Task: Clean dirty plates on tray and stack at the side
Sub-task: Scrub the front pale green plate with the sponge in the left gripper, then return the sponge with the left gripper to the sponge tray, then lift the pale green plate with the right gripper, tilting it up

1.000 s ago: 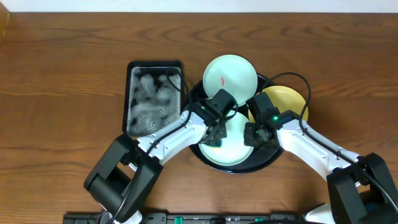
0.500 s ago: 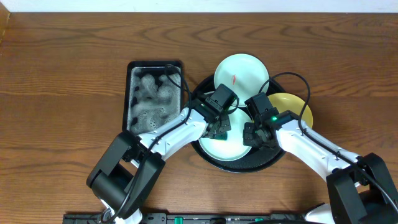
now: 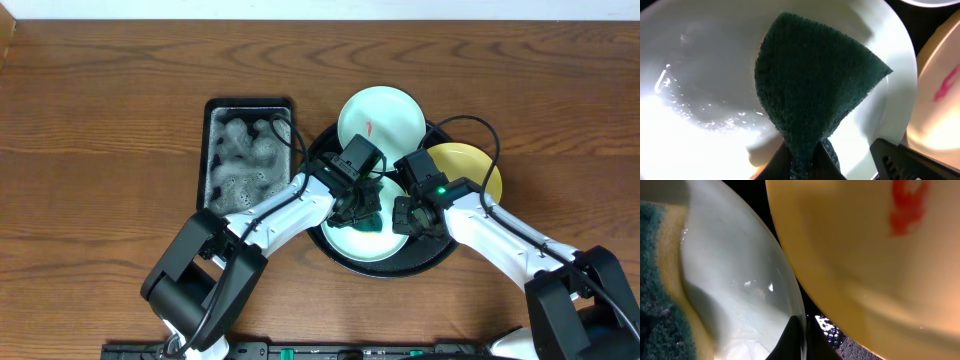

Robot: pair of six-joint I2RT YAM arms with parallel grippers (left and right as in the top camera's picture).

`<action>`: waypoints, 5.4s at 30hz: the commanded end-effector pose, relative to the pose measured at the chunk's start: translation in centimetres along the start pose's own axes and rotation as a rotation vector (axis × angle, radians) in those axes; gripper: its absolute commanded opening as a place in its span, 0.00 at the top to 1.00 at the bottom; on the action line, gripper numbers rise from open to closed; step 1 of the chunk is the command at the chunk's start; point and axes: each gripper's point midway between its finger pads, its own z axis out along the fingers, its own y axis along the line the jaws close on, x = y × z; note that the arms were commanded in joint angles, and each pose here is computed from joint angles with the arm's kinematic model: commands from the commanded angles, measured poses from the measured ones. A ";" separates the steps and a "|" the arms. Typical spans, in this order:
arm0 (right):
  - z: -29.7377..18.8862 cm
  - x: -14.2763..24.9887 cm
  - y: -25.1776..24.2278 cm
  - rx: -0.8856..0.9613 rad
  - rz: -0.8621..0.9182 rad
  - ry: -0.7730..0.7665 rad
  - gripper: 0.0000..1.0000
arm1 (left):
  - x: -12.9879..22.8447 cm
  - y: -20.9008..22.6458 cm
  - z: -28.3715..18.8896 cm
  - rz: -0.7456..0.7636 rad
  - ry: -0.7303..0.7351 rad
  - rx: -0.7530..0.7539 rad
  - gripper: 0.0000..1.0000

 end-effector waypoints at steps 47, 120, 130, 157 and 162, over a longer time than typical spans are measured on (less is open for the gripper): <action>0.1 0.1 -1.0 0.046 -0.056 0.000 0.99 | -11.5 13.7 -18.5 0.053 -0.508 -0.466 0.93; -22.9 -1.6 5.3 0.588 -0.701 -1.014 0.99 | -12.1 16.4 -13.6 0.157 -0.204 -0.266 0.89; -23.3 -1.6 5.1 0.595 -0.718 -1.015 0.99 | -12.1 16.5 -13.6 0.158 -0.203 -0.266 0.89; -19.6 -3.0 4.6 0.382 -0.640 -0.836 0.99 | -12.1 16.4 -13.6 0.157 -0.204 -0.266 0.89; -17.9 -2.8 3.0 0.304 -0.479 -0.743 0.99 | -12.1 16.4 -13.6 0.157 -0.204 -0.265 0.89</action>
